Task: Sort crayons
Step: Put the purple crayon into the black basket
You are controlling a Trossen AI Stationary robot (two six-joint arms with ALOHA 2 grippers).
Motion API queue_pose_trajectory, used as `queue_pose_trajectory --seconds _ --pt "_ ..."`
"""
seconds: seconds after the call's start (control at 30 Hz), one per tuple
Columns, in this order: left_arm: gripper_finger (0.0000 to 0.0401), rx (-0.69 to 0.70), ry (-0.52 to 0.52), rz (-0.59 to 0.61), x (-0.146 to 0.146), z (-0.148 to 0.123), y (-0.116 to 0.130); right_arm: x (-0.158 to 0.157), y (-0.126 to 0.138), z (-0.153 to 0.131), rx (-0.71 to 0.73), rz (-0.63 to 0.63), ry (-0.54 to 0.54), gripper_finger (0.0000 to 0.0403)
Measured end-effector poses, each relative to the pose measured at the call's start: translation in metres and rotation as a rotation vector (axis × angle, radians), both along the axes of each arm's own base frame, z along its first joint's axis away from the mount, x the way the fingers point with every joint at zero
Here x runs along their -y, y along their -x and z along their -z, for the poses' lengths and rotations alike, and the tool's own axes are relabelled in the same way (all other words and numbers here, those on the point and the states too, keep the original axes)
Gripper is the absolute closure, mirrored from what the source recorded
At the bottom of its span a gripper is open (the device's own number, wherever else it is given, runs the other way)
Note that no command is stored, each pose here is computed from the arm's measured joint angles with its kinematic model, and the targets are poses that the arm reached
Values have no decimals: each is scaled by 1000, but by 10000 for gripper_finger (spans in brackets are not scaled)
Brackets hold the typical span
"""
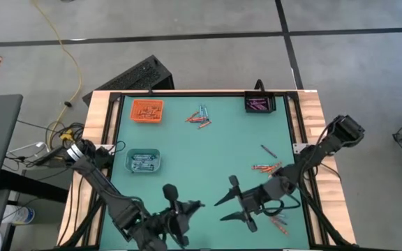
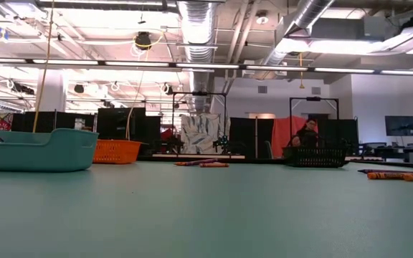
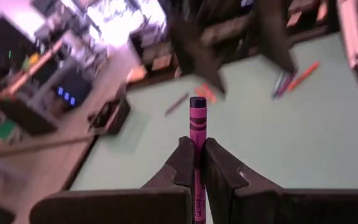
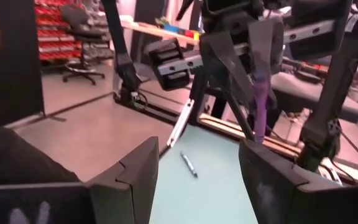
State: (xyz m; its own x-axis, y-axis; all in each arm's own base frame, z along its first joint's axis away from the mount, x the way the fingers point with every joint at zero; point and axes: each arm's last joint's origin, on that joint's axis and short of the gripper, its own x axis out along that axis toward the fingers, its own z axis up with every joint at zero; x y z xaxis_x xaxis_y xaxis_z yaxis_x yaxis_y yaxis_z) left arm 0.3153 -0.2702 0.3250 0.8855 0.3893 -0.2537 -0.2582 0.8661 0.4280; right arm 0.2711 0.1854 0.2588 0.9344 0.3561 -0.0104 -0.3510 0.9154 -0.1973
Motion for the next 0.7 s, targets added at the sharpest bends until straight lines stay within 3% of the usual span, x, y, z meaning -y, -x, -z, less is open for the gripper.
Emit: queue_pose_trajectory --seconds 0.2,0.7 --pt "401 43 -47 81 -3 -14 -15 4 -3 -5 53 -30 -4 185" --pt "401 119 -9 267 -26 -28 -46 10 -7 -10 113 -30 6 185"
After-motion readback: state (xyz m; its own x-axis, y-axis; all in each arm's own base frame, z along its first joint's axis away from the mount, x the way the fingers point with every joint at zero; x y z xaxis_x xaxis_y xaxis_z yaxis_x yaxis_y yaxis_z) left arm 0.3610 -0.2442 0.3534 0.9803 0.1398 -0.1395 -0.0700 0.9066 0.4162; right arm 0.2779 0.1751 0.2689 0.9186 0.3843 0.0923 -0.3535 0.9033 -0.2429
